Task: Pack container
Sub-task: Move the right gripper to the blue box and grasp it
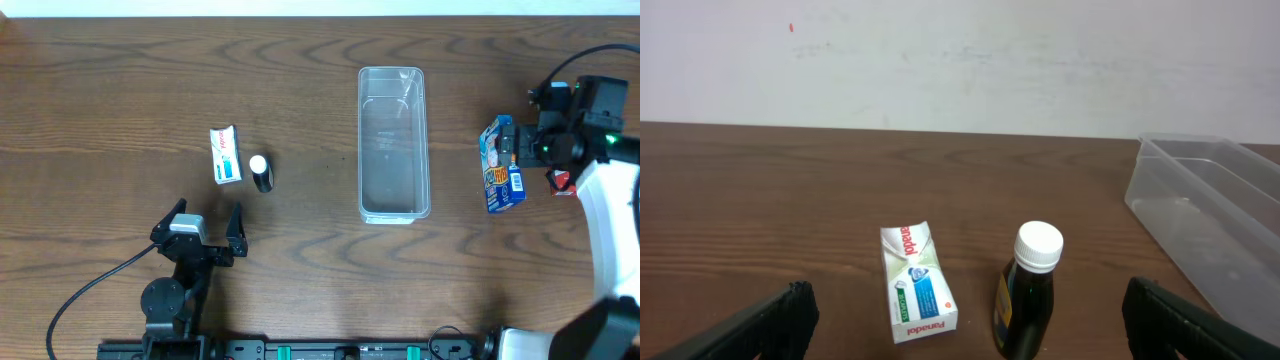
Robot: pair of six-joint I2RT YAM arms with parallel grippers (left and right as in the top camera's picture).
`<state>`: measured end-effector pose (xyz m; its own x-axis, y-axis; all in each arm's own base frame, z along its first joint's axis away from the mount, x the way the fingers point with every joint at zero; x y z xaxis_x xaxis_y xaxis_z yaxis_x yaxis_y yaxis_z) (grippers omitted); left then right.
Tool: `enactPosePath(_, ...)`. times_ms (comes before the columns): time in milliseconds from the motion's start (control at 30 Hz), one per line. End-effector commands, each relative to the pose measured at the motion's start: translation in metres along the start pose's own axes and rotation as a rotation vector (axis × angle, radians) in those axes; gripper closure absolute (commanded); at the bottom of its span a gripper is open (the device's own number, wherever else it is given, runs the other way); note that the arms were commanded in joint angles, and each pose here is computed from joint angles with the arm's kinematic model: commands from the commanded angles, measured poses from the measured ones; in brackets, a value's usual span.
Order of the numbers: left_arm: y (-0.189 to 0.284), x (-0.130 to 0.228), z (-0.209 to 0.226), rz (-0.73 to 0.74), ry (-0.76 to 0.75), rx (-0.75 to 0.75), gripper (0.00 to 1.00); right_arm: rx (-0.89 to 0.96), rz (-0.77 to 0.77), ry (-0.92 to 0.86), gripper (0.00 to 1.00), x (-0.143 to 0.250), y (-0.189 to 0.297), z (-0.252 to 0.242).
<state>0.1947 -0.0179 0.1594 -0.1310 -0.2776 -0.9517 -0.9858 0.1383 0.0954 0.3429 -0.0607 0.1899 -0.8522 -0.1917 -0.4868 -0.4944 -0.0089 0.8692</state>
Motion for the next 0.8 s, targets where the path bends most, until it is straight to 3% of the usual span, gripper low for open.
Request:
enactPosePath(0, -0.001, 0.013, 0.004, 0.053, 0.012, -0.014, 0.02, 0.010, 0.016, 0.019, 0.01, -0.003, -0.011, -0.007)
enactPosePath(533, -0.001, 0.013, 0.004, 0.053, 0.012, -0.014, 0.02, -0.066, 0.168, 0.011, 0.06, 0.018, -0.078, -0.001)
enactPosePath(767, -0.001, 0.013, 0.004, 0.053, 0.012, -0.014, 0.02, -0.085, 0.214, -0.003, 0.20, 0.027, -0.095, 0.001)
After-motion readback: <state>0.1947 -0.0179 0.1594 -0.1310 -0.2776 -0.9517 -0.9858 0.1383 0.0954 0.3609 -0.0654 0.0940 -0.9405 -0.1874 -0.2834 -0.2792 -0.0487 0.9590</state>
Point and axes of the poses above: each gripper's point midway between its finger pads, its own y axis back along the fingers, its own z axis along the line the jaws close on, x = y × z, the point moved 5 cm from there along y, back along the fingers, and after that the axes turned 11 degrees about y, right-handed, at the moved point
